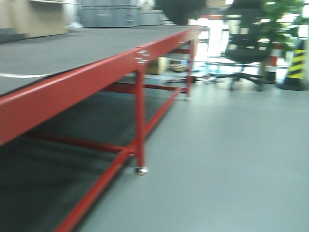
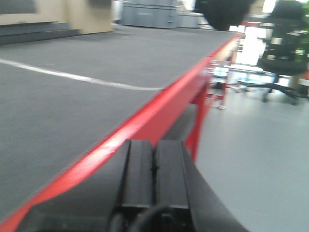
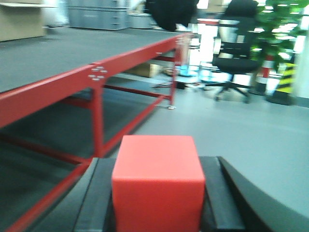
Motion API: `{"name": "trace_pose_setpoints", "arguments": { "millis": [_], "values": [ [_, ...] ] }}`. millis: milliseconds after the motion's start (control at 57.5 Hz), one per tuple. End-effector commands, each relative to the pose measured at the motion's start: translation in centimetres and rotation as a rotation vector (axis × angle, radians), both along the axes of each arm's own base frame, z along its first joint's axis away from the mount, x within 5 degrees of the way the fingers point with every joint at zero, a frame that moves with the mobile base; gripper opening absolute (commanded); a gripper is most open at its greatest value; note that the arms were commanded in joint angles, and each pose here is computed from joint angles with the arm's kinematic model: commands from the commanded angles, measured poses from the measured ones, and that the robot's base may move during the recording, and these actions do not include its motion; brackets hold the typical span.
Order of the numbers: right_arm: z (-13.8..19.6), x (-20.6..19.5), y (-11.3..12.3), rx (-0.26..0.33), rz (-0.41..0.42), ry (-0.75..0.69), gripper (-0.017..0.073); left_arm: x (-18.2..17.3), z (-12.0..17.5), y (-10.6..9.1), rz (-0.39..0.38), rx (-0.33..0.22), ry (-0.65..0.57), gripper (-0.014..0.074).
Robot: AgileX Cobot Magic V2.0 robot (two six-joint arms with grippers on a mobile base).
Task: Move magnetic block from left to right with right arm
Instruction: 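Drive the base away from the table holding the cube in the right gripper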
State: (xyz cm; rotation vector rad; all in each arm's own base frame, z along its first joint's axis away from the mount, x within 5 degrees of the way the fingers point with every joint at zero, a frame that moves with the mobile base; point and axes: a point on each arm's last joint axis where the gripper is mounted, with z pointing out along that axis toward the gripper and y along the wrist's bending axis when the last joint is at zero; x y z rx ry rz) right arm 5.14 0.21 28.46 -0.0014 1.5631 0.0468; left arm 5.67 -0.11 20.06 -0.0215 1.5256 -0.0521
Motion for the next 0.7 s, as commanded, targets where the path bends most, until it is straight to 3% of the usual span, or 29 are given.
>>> {"name": "trace_pose_setpoints", "arguments": {
  "millis": [0,678],
  "values": [
    [1.64,-0.16,-0.08,-0.004,-0.011,-0.105,0.0331,-0.11,0.54,0.05,0.005,-0.011,-0.081,-0.0126],
    [1.64,-0.16,-0.08,-0.004,-0.011,-0.105,0.0331,-0.11,0.54,0.05,0.005,-0.011,-0.081,-0.0126]
  ]
}}
